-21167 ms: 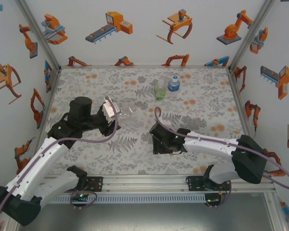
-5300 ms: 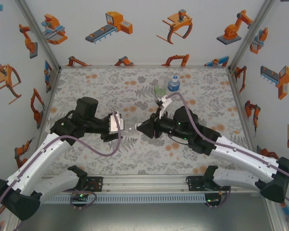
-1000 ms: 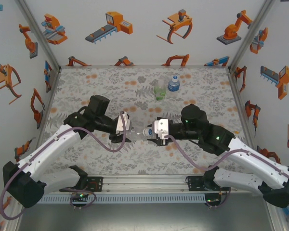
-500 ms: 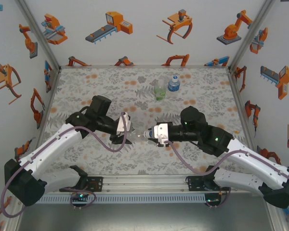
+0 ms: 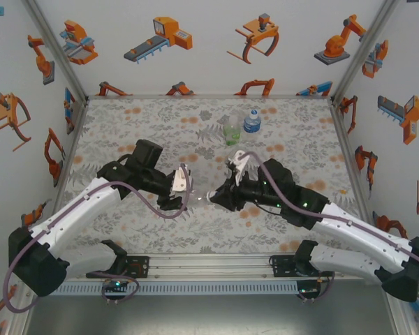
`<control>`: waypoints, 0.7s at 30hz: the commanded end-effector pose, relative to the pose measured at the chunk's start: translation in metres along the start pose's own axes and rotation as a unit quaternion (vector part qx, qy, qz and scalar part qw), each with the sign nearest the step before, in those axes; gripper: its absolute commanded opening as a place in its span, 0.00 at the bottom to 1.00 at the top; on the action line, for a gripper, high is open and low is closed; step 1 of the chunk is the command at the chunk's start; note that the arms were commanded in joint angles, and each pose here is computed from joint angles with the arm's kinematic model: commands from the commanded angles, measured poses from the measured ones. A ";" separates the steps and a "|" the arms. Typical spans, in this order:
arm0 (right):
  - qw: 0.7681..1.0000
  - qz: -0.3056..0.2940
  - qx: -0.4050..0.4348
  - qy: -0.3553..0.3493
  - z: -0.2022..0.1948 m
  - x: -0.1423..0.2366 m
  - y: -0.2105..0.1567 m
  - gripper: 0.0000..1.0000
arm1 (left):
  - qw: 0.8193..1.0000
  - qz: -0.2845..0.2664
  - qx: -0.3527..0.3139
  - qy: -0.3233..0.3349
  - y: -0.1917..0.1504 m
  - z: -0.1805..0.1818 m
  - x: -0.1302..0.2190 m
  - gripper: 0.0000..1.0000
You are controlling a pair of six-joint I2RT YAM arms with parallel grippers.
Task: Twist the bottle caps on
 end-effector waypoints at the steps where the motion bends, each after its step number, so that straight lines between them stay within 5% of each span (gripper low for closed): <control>1: 0.930 -0.018 -0.352 -0.104 -0.032 -0.011 -0.019 0.00 | 0.998 -0.051 -0.036 -0.004 0.026 0.001 0.007 0.00; 4: 0.842 -0.006 -0.526 -0.118 -0.043 -0.016 -0.041 0.00 | 0.998 -0.045 -0.033 0.004 0.024 0.003 0.007 0.00; 10: 0.840 -0.004 -0.532 -0.109 -0.043 -0.020 -0.044 0.00 | 0.999 -0.043 -0.030 0.010 0.024 0.006 0.005 0.00; 12: 0.850 -0.015 -0.516 -0.108 -0.043 -0.017 -0.038 0.07 | 0.999 -0.043 -0.030 0.010 0.024 0.006 0.005 0.00; 17: 0.916 -0.049 -0.382 -0.109 -0.038 0.005 -0.004 0.47 | 0.999 -0.041 -0.030 0.011 0.023 0.006 0.005 0.00; 21: 0.984 -0.067 -0.152 -0.059 -0.016 0.022 0.029 0.50 | 0.999 -0.040 -0.031 0.010 0.022 0.003 0.004 0.00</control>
Point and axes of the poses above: each hand's point on the last joint's axis, 136 mm out from that joint toward the fingers, its own x axis back along the fingers, its own z axis along the line the jaws close on, y = z × x, the point moved 5 cm from there along x, back along the fingers, and after that the axes turned 1 degree about x, right-handed, at the moved point
